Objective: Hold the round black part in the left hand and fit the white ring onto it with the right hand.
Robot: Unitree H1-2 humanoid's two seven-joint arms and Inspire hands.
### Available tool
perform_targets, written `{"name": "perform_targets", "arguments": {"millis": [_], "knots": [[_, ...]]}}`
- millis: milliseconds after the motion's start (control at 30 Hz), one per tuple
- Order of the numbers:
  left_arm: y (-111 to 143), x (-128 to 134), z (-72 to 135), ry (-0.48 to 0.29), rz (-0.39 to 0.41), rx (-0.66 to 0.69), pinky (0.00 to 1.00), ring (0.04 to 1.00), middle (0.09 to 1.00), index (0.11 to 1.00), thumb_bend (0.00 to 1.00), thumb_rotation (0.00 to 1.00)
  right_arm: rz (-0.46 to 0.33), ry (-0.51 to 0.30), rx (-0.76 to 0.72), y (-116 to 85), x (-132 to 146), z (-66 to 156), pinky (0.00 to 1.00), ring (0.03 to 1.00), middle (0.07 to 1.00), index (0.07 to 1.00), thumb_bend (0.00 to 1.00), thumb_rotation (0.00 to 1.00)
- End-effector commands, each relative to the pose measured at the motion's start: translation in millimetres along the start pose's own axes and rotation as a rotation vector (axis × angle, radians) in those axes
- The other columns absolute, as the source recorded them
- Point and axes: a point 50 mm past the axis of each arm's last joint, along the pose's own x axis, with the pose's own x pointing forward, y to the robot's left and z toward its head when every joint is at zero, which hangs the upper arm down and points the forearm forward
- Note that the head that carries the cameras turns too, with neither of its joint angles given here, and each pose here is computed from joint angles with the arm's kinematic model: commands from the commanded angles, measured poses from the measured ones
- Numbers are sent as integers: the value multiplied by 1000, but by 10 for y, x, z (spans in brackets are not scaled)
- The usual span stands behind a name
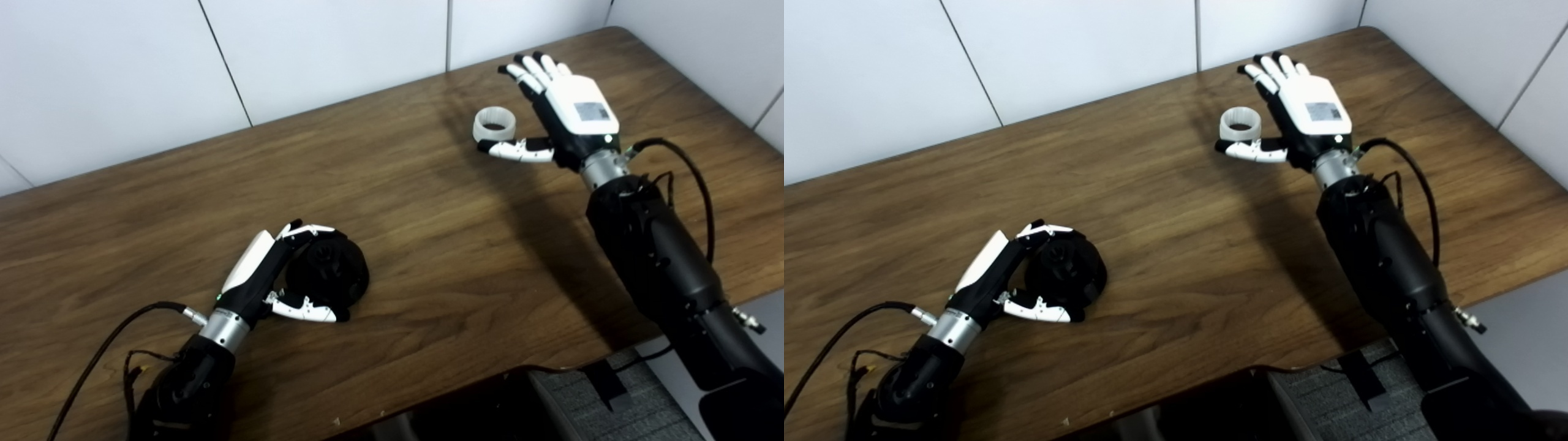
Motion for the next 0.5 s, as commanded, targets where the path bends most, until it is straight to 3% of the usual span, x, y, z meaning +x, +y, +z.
{"name": "perform_targets", "arguments": {"millis": [0,300,400,467], "knots": [[151,40,86,-29,28,38,1000,850,709,692,960,144,-55,-7,-36,-254,200,-41,1000,1000,990,922,792,718],[169,20,83,-17,26,40,1000,852,718,694,961,157,29,41,-106,-319,469,-188,992,1000,989,932,851,761],[169,20,80,-26,25,39,1000,852,712,693,958,154,75,64,-106,-314,556,-231,986,1000,967,940,868,710],[166,21,79,-26,25,41,1000,854,708,693,960,159,101,75,-101,-306,612,-246,967,996,937,946,855,617]]}}
